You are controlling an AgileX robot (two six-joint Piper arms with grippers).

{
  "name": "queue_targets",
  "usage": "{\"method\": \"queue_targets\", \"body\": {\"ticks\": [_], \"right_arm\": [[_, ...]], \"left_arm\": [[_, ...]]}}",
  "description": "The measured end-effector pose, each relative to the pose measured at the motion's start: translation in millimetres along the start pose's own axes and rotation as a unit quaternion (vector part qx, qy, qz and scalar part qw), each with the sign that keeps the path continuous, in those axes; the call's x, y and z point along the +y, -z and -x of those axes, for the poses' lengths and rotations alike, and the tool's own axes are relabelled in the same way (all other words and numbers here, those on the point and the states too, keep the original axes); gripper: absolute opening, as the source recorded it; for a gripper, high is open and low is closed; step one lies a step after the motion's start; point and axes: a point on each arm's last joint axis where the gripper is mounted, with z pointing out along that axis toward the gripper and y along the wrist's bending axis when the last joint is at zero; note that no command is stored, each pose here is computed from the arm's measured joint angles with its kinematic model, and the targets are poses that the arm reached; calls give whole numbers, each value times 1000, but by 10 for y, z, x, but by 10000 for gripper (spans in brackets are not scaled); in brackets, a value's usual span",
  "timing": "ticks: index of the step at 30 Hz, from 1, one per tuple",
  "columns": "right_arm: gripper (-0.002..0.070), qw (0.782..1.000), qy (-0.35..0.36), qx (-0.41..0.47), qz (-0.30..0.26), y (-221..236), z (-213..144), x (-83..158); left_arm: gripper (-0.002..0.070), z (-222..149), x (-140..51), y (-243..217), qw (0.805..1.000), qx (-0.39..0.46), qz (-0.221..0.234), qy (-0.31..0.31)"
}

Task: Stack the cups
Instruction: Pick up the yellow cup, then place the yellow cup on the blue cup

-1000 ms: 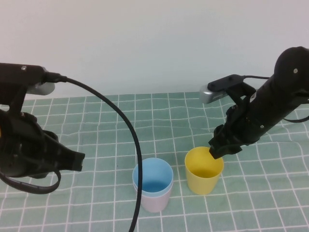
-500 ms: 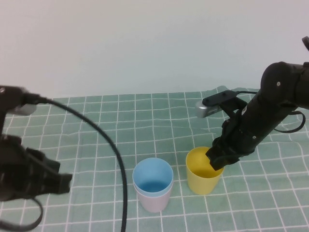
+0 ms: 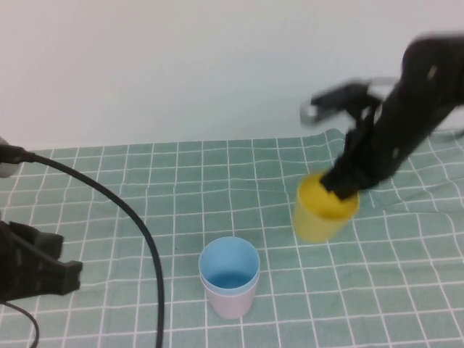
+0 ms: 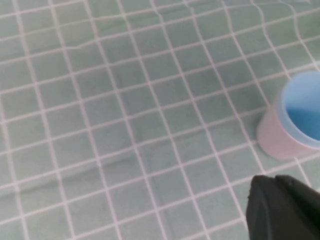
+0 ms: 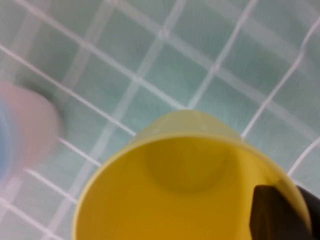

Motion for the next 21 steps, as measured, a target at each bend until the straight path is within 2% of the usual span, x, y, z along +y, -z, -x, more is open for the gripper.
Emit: {"method": "queue_targets", "body": {"ticks": [3, 6, 10, 12, 14, 21], "right_arm": [[27, 999, 23, -32, 4, 439, 125, 194], [27, 997, 66, -47, 16, 681, 203, 570], [27, 991, 122, -45, 21, 657, 225, 1102], [27, 990, 136, -34, 18, 574, 215, 1274], [27, 990, 139, -20, 14, 486, 209, 1343], [27, 991, 135, 3, 6, 257, 238, 1344]], "left_arm": [[0, -12, 44, -13, 1000, -11, 23, 7], [0, -40, 67, -42, 999, -25, 35, 18], [-1, -79, 74, -27, 998, -44, 31, 30], [-1, -77, 108, 15, 997, -59, 35, 37], [0, -81, 166, 66, 995, -77, 44, 50], [-1, -226, 421, 199, 982, -104, 107, 118]]}}
